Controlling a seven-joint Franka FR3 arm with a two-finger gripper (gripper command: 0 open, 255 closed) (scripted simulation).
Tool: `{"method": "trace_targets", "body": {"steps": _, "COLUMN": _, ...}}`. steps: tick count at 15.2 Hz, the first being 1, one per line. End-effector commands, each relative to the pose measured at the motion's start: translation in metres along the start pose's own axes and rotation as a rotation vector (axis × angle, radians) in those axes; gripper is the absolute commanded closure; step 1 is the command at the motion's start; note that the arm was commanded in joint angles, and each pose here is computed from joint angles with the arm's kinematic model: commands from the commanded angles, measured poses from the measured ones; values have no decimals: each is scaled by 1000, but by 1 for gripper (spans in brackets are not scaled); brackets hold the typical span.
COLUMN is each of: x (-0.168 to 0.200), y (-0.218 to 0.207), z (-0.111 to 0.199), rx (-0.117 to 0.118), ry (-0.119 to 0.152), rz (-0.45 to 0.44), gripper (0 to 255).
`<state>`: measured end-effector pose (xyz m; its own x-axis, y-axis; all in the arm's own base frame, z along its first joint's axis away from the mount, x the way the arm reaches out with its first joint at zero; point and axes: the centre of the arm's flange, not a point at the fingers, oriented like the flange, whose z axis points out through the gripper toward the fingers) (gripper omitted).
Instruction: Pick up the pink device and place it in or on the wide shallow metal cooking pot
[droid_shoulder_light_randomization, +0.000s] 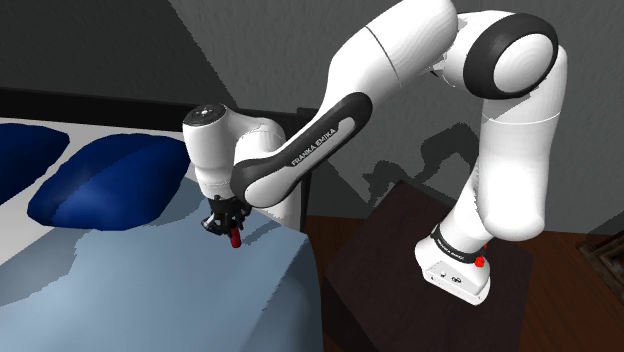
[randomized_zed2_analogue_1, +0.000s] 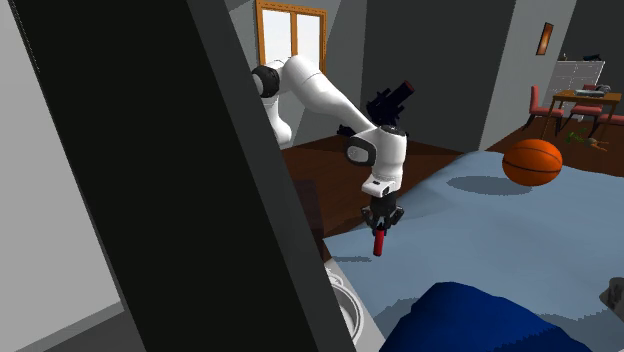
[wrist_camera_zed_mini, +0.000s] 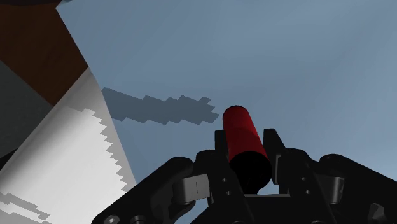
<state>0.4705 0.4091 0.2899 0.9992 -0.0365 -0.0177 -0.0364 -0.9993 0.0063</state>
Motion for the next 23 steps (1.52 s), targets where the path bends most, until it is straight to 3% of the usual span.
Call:
{"method": "trace_targets", "body": {"steps": 1, "x": 0, "y": 0, "z": 0, "rx": -1, "ry": -1, "rz": 0, "gripper": 255}}
{"method": "trace_targets", "body": {"steps": 23, "x": -2, "y": 1, "z": -116, "rx": -1, "ry": -1, "rz": 0, "gripper": 255}}
